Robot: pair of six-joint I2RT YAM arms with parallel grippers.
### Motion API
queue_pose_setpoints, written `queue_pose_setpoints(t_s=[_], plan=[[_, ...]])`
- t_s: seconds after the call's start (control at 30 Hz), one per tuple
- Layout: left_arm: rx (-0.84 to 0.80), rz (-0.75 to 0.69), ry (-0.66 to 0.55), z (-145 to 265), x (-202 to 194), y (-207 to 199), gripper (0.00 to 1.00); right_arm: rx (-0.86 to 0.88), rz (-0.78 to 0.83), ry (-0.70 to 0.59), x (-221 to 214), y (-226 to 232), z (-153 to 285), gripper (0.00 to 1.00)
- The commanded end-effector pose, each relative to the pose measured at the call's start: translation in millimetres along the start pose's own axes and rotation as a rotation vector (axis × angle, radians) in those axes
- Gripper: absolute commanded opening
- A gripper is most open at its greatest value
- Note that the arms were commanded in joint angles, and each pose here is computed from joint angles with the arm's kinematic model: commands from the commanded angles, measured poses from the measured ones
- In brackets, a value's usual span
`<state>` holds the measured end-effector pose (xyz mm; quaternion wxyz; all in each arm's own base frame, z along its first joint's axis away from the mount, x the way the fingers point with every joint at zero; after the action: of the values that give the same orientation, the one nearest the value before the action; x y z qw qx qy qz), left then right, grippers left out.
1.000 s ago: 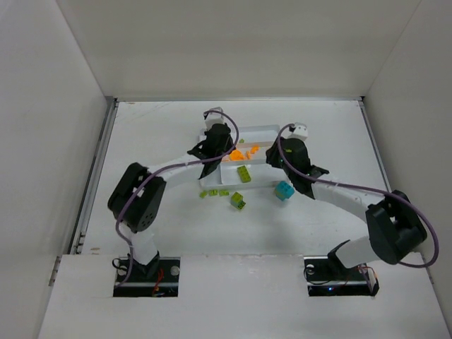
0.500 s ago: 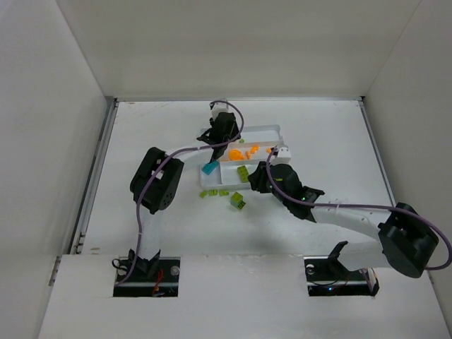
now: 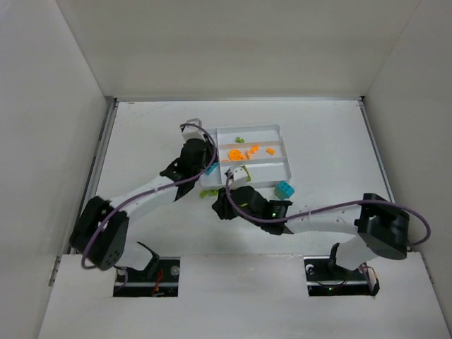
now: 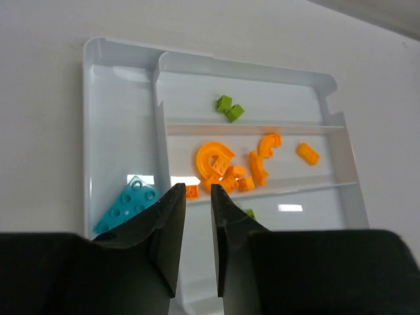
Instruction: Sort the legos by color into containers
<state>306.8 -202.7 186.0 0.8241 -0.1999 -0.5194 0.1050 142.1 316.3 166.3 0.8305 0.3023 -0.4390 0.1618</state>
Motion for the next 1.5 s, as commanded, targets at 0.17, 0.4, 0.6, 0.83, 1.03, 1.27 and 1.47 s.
queue_pose_setpoints(t_s=[0.17, 0.4, 0.6, 0.83, 1.03, 1.27, 1.47], plan=[[0.095, 0.042, -0.027, 77, -27, 61, 0.22, -0.113, -0.017, 0.014, -13, -2, -61, 0.49], [0.137, 0.048, 0.052, 99, -65, 92, 0.29, -0.215, -0.035, 0.007, -19, -15, -94, 0.5], [0.136, 0.067, 0.097, 105, -83, 105, 0.35, -0.305, -0.025, -0.006, -23, -21, -111, 0.55], [0.129, 0.088, 0.104, 113, -90, 116, 0.35, -0.415, 0.017, -0.029, -23, -28, -122, 0.57], [0.12, 0.116, 0.098, 117, -88, 118, 0.35, -0.482, 0.062, -0.039, -31, -25, -131, 0.54], [0.102, 0.122, 0.116, 118, -88, 115, 0.37, -0.477, 0.093, -0.009, -46, -20, -135, 0.46], [0.1, 0.119, 0.127, 119, -89, 112, 0.39, -0.486, 0.099, -0.004, -48, -21, -123, 0.33]])
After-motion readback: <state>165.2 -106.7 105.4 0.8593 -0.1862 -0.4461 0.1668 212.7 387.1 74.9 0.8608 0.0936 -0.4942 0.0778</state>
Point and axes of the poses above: each gripper's point midway between its finger pads, its own z axis back along the fingers, its own y axis along the line the jaws close on, x = y × z, the point moved 9 cm from there along z, back along the fingers, and after that the axes turned 3 degrees about z, right-handed, at the moved point
